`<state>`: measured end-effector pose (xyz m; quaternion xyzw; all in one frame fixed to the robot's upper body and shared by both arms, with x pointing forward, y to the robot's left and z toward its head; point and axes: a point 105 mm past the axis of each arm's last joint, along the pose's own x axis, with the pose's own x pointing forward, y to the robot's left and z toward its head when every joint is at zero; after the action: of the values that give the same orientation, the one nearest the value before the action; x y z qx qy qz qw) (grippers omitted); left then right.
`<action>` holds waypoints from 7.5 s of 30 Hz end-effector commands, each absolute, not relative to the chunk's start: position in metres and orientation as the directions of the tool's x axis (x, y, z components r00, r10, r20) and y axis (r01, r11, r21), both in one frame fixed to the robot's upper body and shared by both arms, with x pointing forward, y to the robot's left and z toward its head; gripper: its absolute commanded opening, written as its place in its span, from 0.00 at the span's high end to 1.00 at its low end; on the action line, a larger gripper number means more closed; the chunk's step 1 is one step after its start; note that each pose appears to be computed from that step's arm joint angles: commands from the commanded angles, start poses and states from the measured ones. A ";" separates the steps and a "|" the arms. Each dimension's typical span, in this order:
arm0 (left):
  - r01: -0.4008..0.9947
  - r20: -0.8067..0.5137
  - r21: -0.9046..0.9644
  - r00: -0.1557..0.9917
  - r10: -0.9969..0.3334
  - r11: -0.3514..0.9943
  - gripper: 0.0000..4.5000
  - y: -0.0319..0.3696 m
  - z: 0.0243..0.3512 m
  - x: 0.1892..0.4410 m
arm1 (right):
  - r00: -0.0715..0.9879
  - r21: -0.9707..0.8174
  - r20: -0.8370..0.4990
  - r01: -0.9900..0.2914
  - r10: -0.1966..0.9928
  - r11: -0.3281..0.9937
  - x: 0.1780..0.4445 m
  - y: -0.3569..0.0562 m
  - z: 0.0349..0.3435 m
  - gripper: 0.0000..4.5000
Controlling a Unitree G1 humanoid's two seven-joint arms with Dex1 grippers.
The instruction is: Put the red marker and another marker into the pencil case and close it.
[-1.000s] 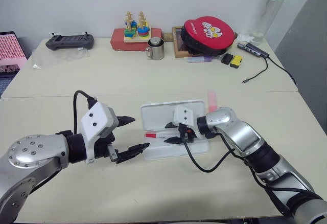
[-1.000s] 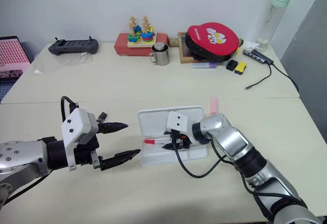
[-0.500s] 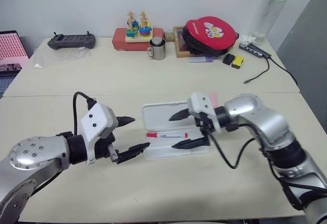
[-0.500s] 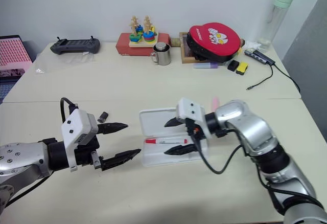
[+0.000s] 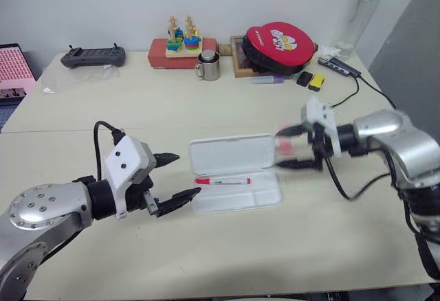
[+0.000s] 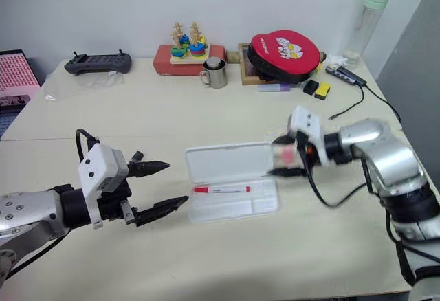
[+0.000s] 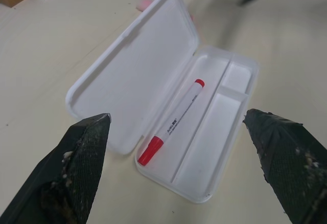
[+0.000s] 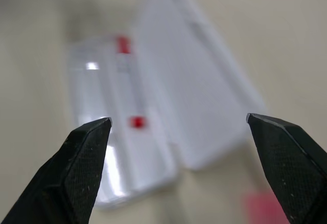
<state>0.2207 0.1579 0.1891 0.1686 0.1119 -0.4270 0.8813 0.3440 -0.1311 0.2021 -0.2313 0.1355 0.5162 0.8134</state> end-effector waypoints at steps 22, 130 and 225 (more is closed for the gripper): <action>0.780 -0.309 0.244 0.626 -0.716 0.576 0.00 0.155 0.197 0.220 | 0.719 -0.210 -0.473 -0.654 0.510 0.727 0.403 -0.148 0.165 0.01; 0.848 -0.478 0.173 0.517 -0.710 0.501 0.00 0.180 0.169 0.222 | 0.086 -0.230 -0.562 -0.972 0.823 -0.056 0.257 -0.028 0.112 0.76; 0.120 -0.427 -0.041 0.895 -0.126 0.992 0.00 0.290 0.114 0.331 | 0.201 -0.440 -0.414 -0.898 0.888 -0.002 0.267 -0.055 0.226 0.33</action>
<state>0.3259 0.2893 0.1043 -0.0199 0.2393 -0.0595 0.9689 0.2729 -0.0584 0.2153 -0.2941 0.0362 0.6296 0.7182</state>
